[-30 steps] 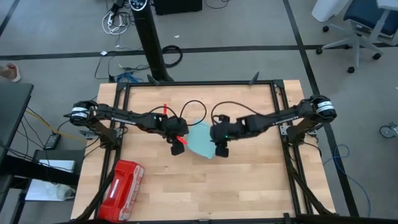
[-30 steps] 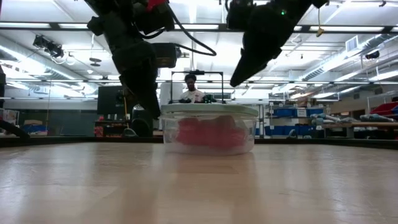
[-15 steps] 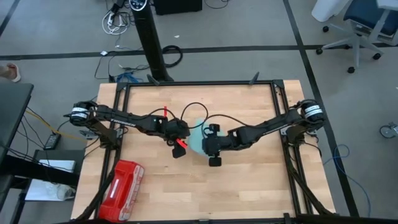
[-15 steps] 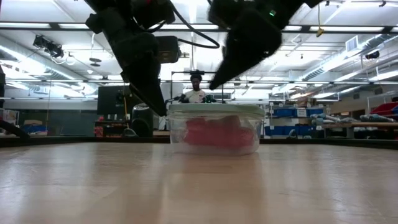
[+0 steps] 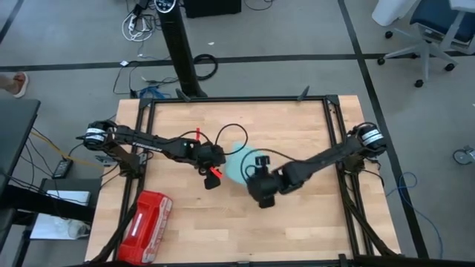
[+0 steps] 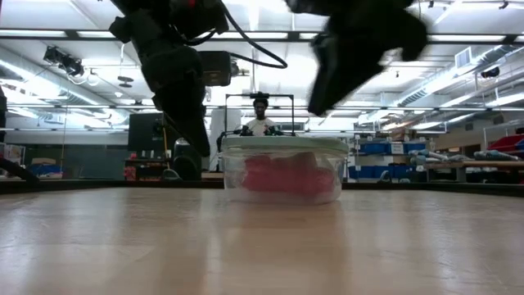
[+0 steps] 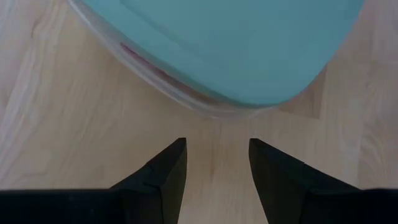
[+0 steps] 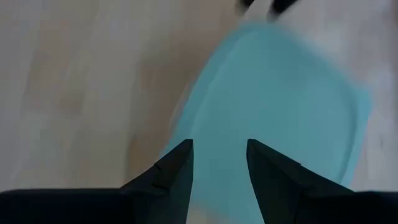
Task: Roll bandage
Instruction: Close the green tupperware
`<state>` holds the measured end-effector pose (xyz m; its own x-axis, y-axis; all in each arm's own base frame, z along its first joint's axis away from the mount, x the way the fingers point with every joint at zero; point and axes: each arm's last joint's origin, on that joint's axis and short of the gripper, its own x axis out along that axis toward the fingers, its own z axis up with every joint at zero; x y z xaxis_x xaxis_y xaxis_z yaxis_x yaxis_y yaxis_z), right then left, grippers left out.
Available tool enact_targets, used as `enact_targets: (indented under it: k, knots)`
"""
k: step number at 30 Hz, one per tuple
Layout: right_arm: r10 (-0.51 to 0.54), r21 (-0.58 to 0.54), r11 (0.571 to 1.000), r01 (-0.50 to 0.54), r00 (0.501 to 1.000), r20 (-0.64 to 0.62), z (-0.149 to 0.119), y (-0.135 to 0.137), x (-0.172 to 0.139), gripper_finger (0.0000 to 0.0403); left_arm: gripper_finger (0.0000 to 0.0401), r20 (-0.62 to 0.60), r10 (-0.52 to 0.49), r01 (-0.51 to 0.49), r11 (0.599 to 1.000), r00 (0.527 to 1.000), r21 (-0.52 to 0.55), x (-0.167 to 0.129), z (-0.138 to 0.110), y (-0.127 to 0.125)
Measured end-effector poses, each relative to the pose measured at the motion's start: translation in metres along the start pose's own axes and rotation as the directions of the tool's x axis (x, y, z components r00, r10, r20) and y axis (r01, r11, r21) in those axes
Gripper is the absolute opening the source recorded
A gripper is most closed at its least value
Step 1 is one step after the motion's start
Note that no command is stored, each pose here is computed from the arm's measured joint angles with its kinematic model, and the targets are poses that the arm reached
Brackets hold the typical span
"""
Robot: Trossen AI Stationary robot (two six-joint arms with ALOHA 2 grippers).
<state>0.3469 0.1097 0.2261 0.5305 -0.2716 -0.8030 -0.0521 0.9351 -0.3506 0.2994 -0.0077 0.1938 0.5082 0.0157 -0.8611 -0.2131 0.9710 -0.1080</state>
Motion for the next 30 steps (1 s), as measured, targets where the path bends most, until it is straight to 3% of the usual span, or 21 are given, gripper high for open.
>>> enact_targets:
  k: [5,9,12,16,23,30]
  knots:
    - [-0.013,-0.002,1.000,0.013,0.993,-0.119,-0.018,0.022,-0.012,0.0148,0.0177,-0.003,0.004,-0.004,1.000,1.000,-0.006,0.000,0.000,0.000]
    - [-0.014,0.103,0.994,0.032,0.985,-0.172,-0.026,0.031,-0.019,0.0148,0.0177,-0.003,0.003,-0.003,1.000,1.000,-0.023,0.000,0.000,0.000]
    - [0.076,0.196,0.980,-0.035,0.976,-0.205,-0.028,0.035,-0.019,0.0148,0.0177,-0.004,0.004,-0.004,1.000,1.000,-0.027,0.000,0.000,0.000]
    - [0.133,0.236,0.968,-0.087,0.973,-0.187,-0.026,0.039,-0.013,0.0148,0.0177,0.004,0.001,-0.001,1.000,1.000,-0.027,0.000,0.000,0.000]
    - [0.124,0.244,0.967,-0.074,0.973,-0.193,-0.031,0.032,0.010,0.0148,0.0177,0.017,-0.003,0.004,1.000,1.000,-0.031,0.000,0.001,-0.001]
    - [0.147,0.247,0.962,-0.115,0.983,-0.113,-0.024,0.031,0.014,0.0148,0.0177,0.022,0.000,0.001,1.000,1.000,-0.030,0.000,0.002,-0.002]
